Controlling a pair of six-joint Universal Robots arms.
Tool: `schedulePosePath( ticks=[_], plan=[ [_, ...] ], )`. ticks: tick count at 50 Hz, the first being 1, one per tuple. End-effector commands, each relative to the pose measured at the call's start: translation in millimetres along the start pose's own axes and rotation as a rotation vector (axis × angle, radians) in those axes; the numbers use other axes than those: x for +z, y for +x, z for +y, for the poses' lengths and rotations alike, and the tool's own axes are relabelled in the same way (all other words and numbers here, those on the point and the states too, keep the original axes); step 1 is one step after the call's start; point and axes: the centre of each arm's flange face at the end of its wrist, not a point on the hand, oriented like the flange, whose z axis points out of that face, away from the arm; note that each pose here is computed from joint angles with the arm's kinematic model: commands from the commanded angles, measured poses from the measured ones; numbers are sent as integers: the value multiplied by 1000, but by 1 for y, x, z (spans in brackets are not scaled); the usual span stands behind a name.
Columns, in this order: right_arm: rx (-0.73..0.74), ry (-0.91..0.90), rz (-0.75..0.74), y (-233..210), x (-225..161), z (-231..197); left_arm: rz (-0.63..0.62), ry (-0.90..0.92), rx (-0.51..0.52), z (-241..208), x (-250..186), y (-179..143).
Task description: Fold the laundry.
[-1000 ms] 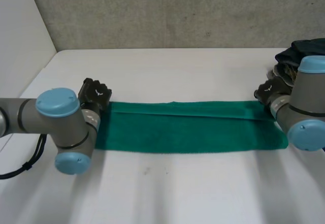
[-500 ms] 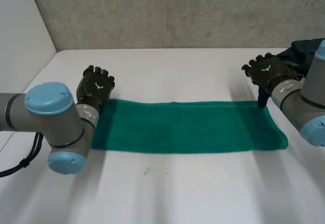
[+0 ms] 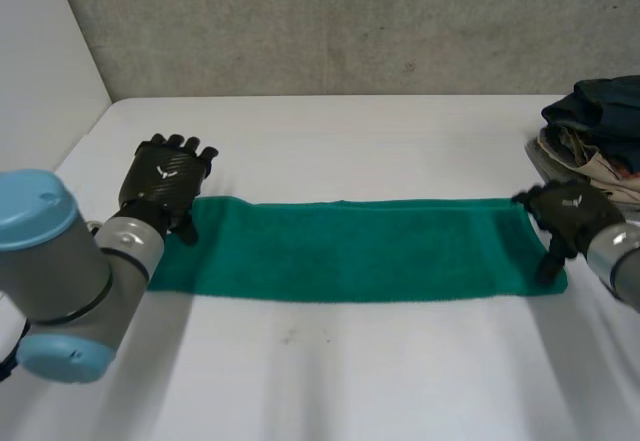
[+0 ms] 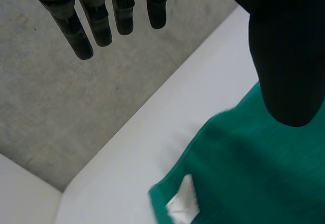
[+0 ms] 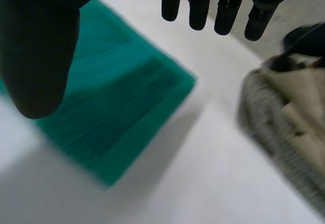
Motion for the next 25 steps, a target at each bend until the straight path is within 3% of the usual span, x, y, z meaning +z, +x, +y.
schedulePosePath(
  ticks=[1,13,25],
  plan=[
    [26,-31,-87,-13,-9,25,31,8,-93,-1,-12,0],
    [-15,39,-29,-5,14,33,28,-5,-96,3,-12,1],
    [-63,-31,109,36,20,48,29,0,-94,1,-15,1]
  ],
)
